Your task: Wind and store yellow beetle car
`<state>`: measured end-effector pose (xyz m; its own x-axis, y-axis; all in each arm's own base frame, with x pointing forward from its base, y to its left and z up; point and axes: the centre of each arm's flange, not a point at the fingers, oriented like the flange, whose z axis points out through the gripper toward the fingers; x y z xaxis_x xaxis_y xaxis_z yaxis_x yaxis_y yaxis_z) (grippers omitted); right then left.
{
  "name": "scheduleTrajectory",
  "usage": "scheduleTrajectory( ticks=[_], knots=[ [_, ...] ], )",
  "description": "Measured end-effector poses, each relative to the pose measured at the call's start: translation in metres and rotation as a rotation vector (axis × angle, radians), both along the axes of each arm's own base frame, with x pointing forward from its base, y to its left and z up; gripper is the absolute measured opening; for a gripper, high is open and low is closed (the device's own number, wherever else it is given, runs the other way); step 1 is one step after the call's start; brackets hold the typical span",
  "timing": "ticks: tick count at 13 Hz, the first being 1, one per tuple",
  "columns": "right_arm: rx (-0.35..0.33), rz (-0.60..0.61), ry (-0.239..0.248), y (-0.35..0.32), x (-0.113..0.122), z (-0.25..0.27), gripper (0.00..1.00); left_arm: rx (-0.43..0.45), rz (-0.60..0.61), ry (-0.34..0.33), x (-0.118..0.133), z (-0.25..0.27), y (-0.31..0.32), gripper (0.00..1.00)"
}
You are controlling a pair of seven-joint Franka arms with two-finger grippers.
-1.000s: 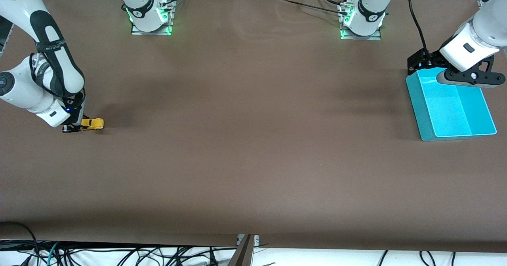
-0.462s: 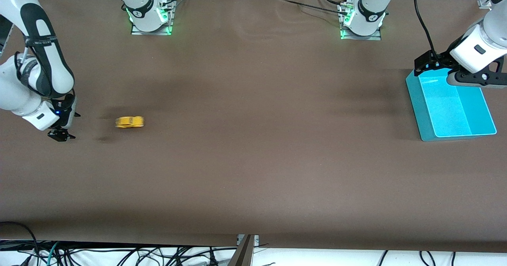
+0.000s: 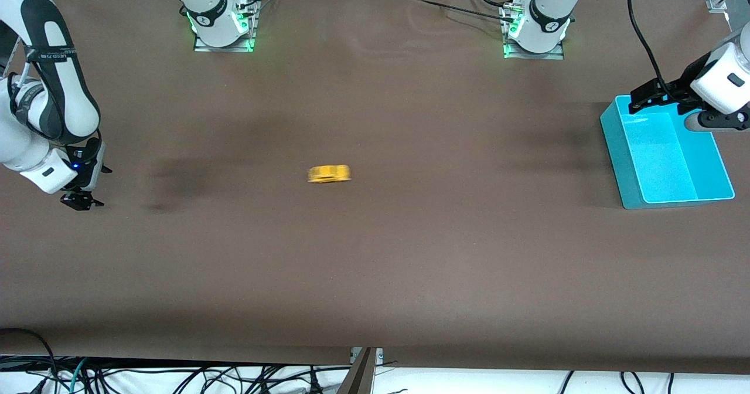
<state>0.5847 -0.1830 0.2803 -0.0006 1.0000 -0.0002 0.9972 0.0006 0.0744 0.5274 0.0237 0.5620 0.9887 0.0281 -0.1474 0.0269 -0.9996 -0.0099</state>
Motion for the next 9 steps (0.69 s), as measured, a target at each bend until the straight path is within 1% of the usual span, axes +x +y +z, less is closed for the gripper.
scheduleTrajectory(
  ticks=[1,3,5,7,9],
  knots=[
    [0.007,-0.047,-0.007,0.004,0.003,0.010,1.00,0.000,0.002,0.006,0.000,-0.003,0.001,1.00],
    [0.029,-0.156,-0.004,0.016,0.014,0.034,1.00,-0.001,0.002,0.014,0.001,-0.007,0.001,1.00],
    [0.050,-0.264,0.000,0.035,0.032,0.069,1.00,-0.002,0.002,0.029,0.003,-0.014,0.001,1.00],
    [0.068,-0.390,0.018,0.063,0.048,0.100,1.00,-0.005,-0.002,0.052,0.006,-0.027,0.001,1.00],
    [0.081,-0.536,0.038,0.090,0.057,0.117,1.00,-0.009,-0.022,0.074,0.008,-0.038,0.000,1.00]
  ],
)
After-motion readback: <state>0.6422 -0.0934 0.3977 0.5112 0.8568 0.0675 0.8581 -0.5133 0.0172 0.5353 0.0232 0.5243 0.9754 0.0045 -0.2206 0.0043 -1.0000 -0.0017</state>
